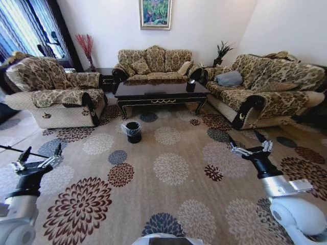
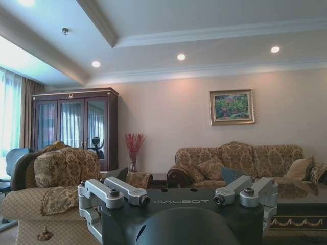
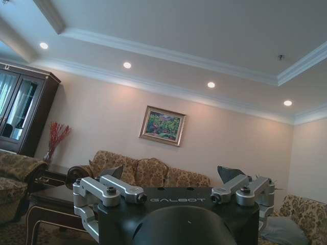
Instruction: Move to the front of the table and pick up the trash from the floor, then place it into the trash bin.
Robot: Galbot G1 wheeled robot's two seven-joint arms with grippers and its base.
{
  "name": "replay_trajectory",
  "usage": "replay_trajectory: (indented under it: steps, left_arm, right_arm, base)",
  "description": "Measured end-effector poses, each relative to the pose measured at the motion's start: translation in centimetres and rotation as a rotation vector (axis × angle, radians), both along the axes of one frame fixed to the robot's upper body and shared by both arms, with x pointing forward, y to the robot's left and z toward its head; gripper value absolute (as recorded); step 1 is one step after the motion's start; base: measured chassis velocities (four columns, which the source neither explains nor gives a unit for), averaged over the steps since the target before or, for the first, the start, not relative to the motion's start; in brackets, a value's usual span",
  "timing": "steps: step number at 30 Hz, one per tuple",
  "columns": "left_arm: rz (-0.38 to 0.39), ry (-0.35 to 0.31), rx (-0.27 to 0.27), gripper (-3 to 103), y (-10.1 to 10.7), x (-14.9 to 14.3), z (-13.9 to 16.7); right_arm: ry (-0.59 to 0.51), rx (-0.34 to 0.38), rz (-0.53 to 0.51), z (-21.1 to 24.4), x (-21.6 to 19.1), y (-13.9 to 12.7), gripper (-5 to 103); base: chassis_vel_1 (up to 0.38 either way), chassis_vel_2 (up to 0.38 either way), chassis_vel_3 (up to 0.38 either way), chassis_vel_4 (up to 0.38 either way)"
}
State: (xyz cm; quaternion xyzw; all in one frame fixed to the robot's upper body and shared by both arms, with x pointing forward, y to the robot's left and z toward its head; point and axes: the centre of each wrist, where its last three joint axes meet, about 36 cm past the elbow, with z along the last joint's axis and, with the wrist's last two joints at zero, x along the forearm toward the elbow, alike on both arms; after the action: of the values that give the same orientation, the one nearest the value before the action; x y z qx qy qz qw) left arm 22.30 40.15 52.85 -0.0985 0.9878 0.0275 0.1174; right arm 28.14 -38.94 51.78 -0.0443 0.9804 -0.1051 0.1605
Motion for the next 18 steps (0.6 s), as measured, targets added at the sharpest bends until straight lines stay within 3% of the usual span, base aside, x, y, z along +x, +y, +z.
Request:
replay_trajectory:
  steps: [18]
  left_arm:
    - [0.003,0.01,-0.005,100,-0.1,-0.12,-0.16]
  right_arm:
    - [-0.019,0.046,-0.007,0.16,0.27,-0.07,100]
  base:
    - [0.0,0.0,0.0,0.0]
